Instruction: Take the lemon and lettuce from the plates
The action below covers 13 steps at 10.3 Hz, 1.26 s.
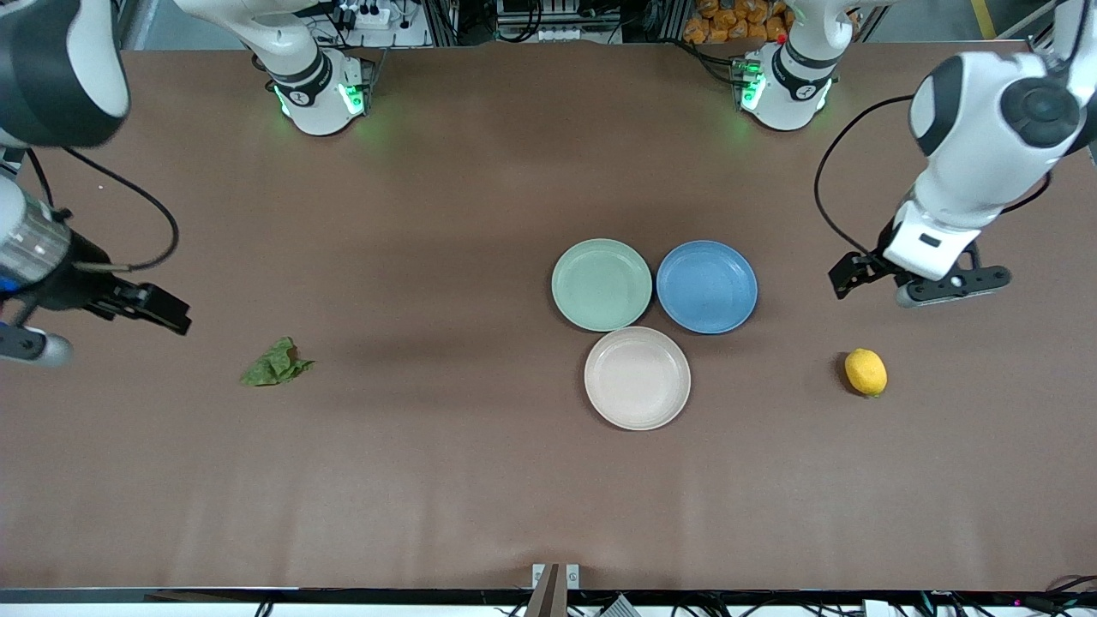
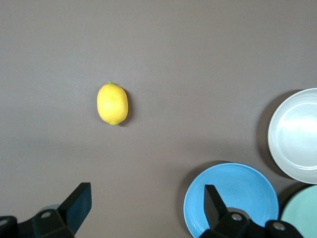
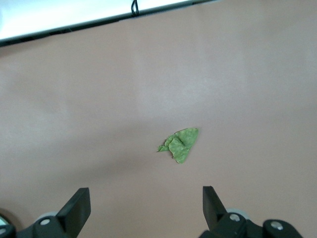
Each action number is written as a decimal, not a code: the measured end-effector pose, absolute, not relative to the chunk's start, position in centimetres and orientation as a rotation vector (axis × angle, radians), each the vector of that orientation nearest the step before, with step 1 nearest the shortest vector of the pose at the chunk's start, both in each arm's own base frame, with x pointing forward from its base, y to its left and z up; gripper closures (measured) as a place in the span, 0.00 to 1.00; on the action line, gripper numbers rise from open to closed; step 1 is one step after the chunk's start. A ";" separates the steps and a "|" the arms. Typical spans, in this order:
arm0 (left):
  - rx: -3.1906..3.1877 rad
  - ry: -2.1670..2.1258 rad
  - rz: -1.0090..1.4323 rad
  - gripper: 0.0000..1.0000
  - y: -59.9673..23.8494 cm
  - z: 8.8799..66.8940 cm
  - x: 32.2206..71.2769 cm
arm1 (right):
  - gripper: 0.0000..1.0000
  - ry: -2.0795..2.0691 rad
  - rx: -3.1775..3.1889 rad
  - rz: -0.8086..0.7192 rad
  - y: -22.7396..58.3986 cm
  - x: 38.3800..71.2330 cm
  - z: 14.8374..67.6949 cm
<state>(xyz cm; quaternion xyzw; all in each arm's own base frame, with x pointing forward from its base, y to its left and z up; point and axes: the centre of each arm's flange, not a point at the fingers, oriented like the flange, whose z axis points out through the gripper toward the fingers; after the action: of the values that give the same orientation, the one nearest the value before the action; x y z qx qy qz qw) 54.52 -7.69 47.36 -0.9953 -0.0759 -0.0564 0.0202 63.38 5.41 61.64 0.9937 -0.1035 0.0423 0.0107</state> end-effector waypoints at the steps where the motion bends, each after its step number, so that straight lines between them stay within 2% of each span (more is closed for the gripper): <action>1: -3.091 -0.214 -0.135 0.00 -8.1 50.0 54.6 | 0.00 -0.288 3.103 0.130 5.0 62.4 63.0; 4: -3.114 -0.143 -0.062 0.00 -7.8 58.7 54.2 | 0.00 -0.221 3.108 0.146 3.2 59.1 67.3; 7: -3.120 -0.122 -0.113 0.00 -7.3 64.3 53.8 | 0.00 -0.114 3.113 0.146 1.2 56.6 68.8; 13: -3.115 0.007 -0.012 0.00 -5.4 66.0 52.8 | 0.00 -0.059 3.133 0.069 0.0 54.3 68.4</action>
<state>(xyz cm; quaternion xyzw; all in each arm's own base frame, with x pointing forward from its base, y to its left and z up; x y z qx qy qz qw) 52.84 -5.43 66.01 -0.9999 0.0022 -0.0040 0.0134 54.32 -0.02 68.36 0.9996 -0.0189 0.0221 0.0036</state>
